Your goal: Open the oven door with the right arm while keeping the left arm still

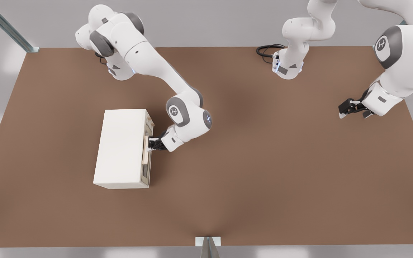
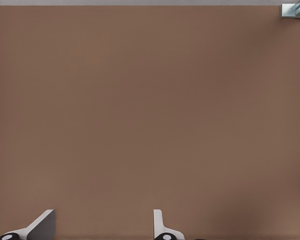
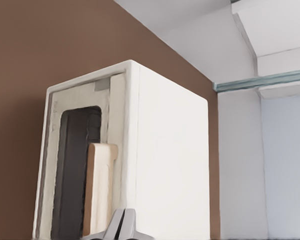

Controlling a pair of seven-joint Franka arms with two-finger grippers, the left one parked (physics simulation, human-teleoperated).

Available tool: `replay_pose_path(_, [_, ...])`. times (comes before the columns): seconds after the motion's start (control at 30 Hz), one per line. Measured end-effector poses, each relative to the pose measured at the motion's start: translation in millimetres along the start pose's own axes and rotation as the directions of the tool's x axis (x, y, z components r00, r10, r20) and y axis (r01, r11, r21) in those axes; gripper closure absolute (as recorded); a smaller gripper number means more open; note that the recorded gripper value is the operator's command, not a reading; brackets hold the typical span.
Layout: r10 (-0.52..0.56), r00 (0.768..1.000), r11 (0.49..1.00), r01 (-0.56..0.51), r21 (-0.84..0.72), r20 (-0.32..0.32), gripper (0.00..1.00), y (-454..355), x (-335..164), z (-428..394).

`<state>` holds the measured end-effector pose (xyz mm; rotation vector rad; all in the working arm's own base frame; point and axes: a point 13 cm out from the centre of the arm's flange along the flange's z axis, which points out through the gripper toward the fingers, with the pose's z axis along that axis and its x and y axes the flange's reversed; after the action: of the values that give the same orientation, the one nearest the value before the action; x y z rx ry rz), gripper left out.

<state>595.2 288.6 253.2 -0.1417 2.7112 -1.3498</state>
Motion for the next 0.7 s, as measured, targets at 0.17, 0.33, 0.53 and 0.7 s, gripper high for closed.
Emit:
replay_pose_path(0.17, [0.002, 0.999, 1.000, -0.001, 0.019, -0.045, 0.88, 11.4, 9.3, 15.8])
replay_pose_path(0.33, [0.010, 0.996, 1.000, -0.008, 0.029, -0.091, 0.88, 10.9, 13.8, 35.8])
replay_pose_path(0.53, [0.009, 0.995, 1.000, -0.006, 0.030, -0.104, 0.88, 16.3, 17.1, 40.4])
replay_pose_path(0.7, [-0.001, 0.994, 1.000, 0.003, 0.020, -0.106, 0.88, 28.2, 23.9, 34.1])
